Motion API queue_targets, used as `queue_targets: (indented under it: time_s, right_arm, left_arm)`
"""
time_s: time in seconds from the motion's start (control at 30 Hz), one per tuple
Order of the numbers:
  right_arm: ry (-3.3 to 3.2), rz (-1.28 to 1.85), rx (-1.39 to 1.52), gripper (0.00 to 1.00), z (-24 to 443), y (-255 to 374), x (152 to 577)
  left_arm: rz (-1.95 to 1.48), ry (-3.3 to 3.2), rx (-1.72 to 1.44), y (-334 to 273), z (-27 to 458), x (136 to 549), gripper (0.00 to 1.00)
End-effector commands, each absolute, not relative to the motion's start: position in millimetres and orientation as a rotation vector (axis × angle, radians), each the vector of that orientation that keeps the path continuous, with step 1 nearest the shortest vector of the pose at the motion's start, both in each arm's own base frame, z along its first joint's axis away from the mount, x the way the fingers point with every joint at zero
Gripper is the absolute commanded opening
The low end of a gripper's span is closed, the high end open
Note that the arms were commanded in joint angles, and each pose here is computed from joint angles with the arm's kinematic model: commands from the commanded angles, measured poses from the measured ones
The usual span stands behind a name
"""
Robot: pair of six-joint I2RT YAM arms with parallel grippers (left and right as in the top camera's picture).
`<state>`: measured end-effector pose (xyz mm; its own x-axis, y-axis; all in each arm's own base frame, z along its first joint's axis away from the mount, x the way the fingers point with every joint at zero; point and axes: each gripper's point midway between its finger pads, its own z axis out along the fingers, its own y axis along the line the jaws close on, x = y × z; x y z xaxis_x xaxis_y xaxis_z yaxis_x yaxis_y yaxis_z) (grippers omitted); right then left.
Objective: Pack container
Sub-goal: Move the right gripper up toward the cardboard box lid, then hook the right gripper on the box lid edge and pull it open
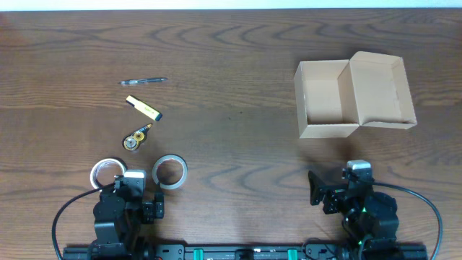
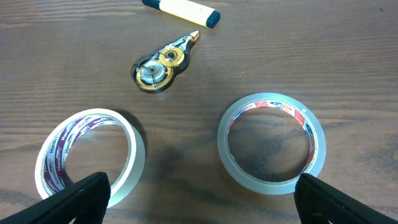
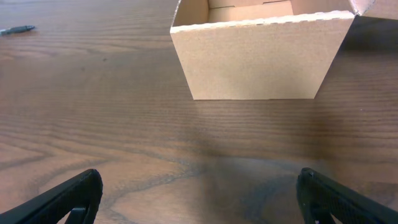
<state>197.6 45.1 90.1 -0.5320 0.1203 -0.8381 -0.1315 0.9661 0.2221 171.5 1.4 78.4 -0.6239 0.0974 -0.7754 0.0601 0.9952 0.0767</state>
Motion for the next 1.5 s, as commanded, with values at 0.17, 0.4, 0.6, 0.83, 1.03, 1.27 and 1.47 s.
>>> queue_targets:
  time_s: [0.17, 0.4, 0.6, 0.83, 1.03, 1.27, 1.47]
  right_arm:
    - [2.134, 0.302, 0.031, 0.99, 131.1, 41.8, 203.8]
    - [2.255, 0.307, 0.036, 0.99, 175.7, 47.5, 236.4]
    - [2.393, 0.3, 0.065, 0.99, 202.3, 51.9, 277.2]
    - [2.558, 0.276, 0.083, 0.99, 208.5, 59.1, 345.1]
    - [2.624, 0.239, 0.084, 0.99, 186.0, 67.3, 414.9]
    - [2.609, 0.259, 0.032, 0.94, 150.0, 86.2, 457.1]
    - [2.7, 0.258, 0.034, 0.87, 104.9, 91.4, 461.0]
  left_arm:
    - [0.059, 2.311, 0.11, 2.5, 62.2, 162.2, 0.95]
    - [0.059, 2.311, 0.11, 2.5, 62.2, 162.2, 0.95]
    - [0.059, 2.311, 0.11, 2.5, 62.2, 162.2, 0.95]
    - [0.059, 2.311, 0.11, 2.5, 62.2, 162.2, 0.95]
    - [0.059, 2.311, 0.11, 2.5, 62.2, 162.2, 0.95]
    - [0.059, 2.311, 0.11, 2.5, 62.2, 162.2, 0.96]
    - [0.059, 2.311, 0.11, 2.5, 62.2, 162.2, 0.95]
